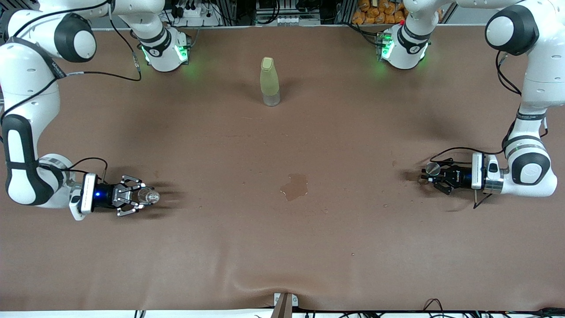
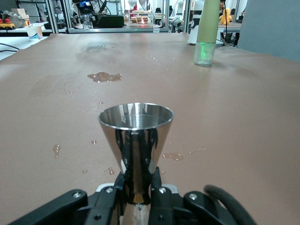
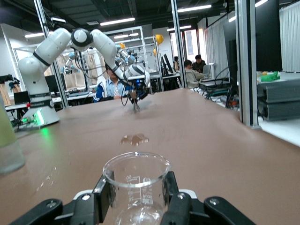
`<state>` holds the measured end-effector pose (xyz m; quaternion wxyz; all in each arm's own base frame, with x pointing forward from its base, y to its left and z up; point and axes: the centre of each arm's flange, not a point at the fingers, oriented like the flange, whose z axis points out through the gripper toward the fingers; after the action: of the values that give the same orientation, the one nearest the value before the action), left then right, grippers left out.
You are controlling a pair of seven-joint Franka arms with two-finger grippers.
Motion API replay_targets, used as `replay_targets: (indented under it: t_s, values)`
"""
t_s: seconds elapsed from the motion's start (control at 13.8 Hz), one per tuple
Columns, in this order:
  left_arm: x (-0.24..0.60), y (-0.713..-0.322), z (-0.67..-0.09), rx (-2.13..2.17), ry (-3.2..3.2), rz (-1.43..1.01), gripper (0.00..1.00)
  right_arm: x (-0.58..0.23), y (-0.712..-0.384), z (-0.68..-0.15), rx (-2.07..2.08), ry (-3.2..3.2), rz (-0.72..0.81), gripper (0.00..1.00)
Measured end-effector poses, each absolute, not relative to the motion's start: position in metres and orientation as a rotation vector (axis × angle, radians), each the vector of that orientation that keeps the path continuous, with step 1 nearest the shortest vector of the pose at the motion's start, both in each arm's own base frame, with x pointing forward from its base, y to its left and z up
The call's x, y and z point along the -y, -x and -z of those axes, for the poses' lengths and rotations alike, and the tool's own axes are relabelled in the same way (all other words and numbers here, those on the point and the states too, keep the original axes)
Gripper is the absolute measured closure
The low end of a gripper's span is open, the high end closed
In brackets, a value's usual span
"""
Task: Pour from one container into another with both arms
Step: 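Lift the beaker and jigger, bringing both grippers toward each other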
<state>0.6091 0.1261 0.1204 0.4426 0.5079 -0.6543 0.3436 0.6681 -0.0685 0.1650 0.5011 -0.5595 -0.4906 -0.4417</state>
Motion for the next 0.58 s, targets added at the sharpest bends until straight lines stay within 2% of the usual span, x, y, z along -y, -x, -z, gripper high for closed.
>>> replay_targets:
  t_s: [0.29,0.58]
  values:
    - [-0.109,-0.624,-0.142,1.626,-1.216,-0.92,0.78,0.028,-0.678,-0.171,1.165,1.387,1.087,0.5]
    - [-0.059,-0.648,-0.18,1.542,-1.152,-1.063,0.79,-0.009,-0.661,-0.185,1.108,1.437,1.107,0.5]
